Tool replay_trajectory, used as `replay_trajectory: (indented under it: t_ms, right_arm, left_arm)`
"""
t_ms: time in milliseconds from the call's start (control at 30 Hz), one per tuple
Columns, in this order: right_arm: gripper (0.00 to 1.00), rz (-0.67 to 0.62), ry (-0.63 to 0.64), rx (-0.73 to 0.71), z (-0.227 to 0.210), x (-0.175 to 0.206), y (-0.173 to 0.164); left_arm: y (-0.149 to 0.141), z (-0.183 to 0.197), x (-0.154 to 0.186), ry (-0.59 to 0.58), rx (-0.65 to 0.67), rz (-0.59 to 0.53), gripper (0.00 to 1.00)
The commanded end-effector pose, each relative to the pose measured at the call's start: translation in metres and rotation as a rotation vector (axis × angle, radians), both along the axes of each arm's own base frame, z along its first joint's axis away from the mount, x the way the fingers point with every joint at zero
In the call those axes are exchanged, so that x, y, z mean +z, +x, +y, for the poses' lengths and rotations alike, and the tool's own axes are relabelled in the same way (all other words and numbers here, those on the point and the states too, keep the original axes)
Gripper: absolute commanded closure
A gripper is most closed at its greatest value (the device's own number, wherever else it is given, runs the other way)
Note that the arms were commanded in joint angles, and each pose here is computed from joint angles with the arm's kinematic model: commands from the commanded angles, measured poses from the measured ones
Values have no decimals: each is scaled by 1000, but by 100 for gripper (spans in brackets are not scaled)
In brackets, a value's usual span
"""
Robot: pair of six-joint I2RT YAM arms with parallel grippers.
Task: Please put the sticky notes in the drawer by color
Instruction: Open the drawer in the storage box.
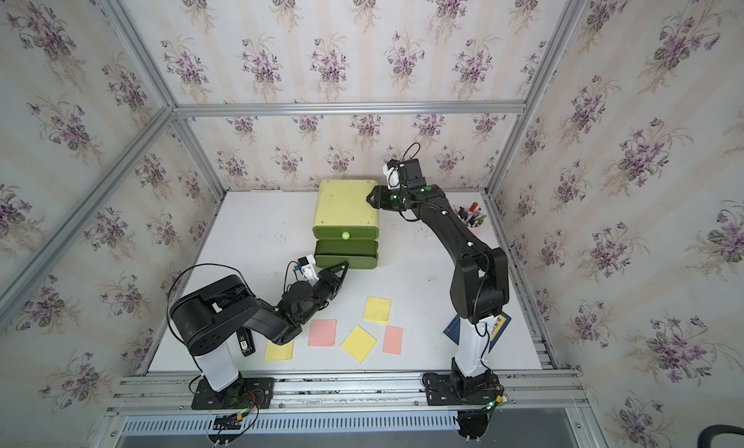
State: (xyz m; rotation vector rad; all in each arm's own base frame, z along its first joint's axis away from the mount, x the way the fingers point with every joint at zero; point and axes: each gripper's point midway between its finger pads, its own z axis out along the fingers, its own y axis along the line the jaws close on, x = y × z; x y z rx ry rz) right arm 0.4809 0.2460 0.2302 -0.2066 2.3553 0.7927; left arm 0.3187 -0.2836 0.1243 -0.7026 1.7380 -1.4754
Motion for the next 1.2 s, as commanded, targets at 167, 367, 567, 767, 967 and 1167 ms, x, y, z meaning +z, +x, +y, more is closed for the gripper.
replay_trajectory:
  t_ms: [167, 367, 567, 767, 967, 1167]
  right_arm:
    - [40, 19, -23, 0, -2, -7, -3]
    - [39, 26, -21, -1, -2, -8, -3]
    - [38, 26, -23, -2, -2, -7, -4]
    - [35, 16, -14, -5, -2, 3, -4]
    - [31, -13, 1, -11, -3, 25, -6]
    - [28, -39, -15, -42, -15, 48, -17]
  left_arm:
    - [-30, -1, 5, 84, -45, -10, 80]
    - [-33, -1, -7, 99, -46, 24, 75]
    - [-34, -4, -14, 105, -49, 37, 62]
    - [-36, 1, -12, 104, -37, 32, 49]
    - [-49, 6, -16, 143, -62, 51, 25]
    - [-73, 18, -24, 248, -121, 132, 19]
